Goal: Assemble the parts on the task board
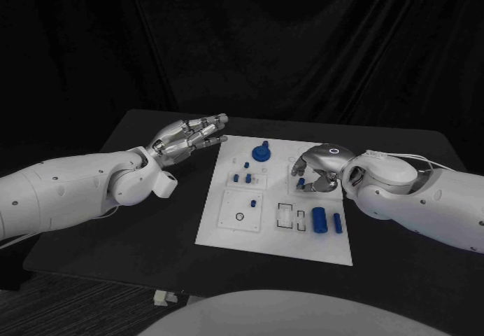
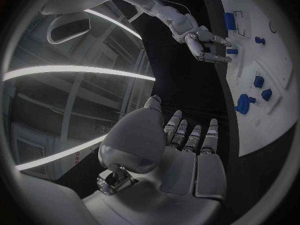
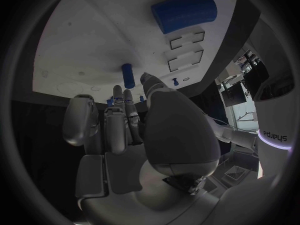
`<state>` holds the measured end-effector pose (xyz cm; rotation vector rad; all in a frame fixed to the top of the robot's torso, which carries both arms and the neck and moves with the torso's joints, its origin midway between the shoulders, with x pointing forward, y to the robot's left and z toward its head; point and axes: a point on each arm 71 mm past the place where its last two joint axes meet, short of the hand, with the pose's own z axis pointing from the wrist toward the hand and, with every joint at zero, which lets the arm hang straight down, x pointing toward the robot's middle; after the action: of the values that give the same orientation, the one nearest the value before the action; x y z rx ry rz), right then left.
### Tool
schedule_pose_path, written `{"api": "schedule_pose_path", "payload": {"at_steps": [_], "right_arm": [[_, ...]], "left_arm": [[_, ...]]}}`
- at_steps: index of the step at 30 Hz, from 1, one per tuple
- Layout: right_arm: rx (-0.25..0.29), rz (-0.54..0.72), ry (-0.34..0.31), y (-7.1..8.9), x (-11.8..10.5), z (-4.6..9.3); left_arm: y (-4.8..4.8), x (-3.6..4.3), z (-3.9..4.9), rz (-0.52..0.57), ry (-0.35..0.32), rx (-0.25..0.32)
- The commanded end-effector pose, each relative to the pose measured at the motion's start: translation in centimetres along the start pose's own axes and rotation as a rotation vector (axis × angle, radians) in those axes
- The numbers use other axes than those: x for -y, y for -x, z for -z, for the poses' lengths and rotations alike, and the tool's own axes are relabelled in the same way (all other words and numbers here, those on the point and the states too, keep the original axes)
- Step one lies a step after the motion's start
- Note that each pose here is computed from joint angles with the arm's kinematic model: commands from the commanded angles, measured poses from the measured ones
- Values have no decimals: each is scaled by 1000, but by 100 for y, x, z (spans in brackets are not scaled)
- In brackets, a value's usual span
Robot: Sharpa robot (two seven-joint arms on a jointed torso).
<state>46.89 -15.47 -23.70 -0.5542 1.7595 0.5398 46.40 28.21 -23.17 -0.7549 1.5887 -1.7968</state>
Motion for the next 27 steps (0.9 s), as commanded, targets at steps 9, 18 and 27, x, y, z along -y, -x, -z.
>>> {"api": "schedule_pose_path", "payload": {"at_steps": [9, 18, 27], "right_arm": [[-27, 7, 12, -57, -8, -3], [-27, 6, 23, -63, -20, -5], [-36, 5, 25, -77, -23, -5]], "left_arm": [[-12, 30, -3, 11, -50, -6], [-13, 25, -5, 13, -48, -7], [-15, 20, -4, 14, -46, -9]]}}
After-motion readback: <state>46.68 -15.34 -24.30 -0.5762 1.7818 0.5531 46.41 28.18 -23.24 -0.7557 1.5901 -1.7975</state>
